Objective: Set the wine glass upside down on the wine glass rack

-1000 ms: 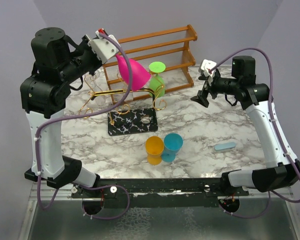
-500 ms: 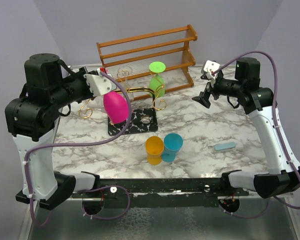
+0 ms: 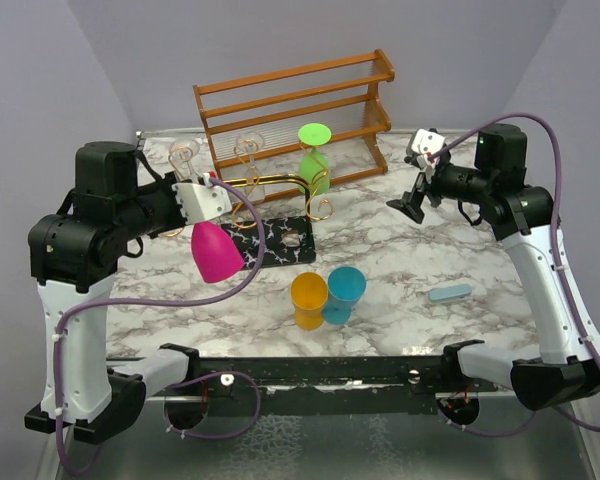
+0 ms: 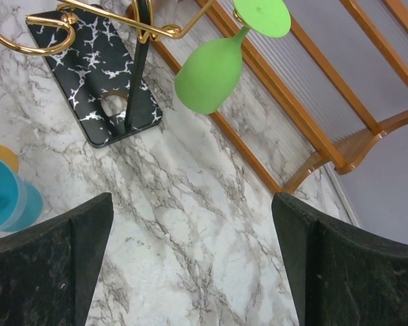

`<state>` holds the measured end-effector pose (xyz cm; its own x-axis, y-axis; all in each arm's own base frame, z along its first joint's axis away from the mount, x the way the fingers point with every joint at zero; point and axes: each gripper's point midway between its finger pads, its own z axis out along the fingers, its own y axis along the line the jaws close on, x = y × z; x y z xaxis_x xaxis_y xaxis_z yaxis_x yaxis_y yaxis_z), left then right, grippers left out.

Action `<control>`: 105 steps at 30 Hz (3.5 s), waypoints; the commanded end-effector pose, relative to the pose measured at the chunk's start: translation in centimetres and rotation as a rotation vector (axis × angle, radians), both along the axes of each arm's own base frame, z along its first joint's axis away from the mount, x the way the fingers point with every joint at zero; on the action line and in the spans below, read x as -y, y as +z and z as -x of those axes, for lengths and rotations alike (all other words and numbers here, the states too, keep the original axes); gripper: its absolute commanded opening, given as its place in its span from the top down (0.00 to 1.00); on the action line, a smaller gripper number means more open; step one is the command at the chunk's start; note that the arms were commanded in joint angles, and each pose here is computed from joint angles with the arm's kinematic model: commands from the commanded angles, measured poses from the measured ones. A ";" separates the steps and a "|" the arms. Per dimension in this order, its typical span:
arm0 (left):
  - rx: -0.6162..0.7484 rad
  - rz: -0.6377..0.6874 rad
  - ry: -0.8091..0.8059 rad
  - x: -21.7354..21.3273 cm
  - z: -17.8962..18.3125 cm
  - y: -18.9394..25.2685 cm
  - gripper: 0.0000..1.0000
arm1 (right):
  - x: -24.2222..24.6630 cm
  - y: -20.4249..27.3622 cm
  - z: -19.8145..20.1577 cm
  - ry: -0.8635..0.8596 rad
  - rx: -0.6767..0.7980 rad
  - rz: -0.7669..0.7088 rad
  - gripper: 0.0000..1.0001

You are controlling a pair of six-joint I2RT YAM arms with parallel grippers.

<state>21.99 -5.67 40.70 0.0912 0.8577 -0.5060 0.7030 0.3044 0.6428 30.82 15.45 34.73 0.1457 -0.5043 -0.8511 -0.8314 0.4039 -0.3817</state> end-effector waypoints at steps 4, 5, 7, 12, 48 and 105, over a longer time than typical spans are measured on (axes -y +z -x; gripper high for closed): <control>0.009 -0.114 0.100 -2.3 -2.4 -2.7 1.00 | -0.3 0.4 0.1 0.013 0.034 -0.018 0.01; 0.004 -0.127 0.113 -2.6 -2.7 -3.1 1.00 | -0.3 0.3 0.2 0.015 0.029 -0.018 0.01; -0.004 -0.147 0.136 -3.0 -3.3 -3.9 1.00 | -0.3 0.4 0.2 0.012 0.033 -0.017 0.01; 0.000 -0.145 0.135 -2.7 -4.7 -4.7 1.00 | -0.2 0.3 0.1 0.009 0.030 -0.015 0.01; -0.092 -0.271 0.264 -5.6 -4.7 -7.5 1.00 | 0.1 -0.9 -0.5 -0.013 0.021 0.008 0.01; -0.136 -0.277 0.272 -6.5 -0.6 -6.0 1.00 | 0.3 -1.7 -0.7 -0.022 0.007 0.021 0.01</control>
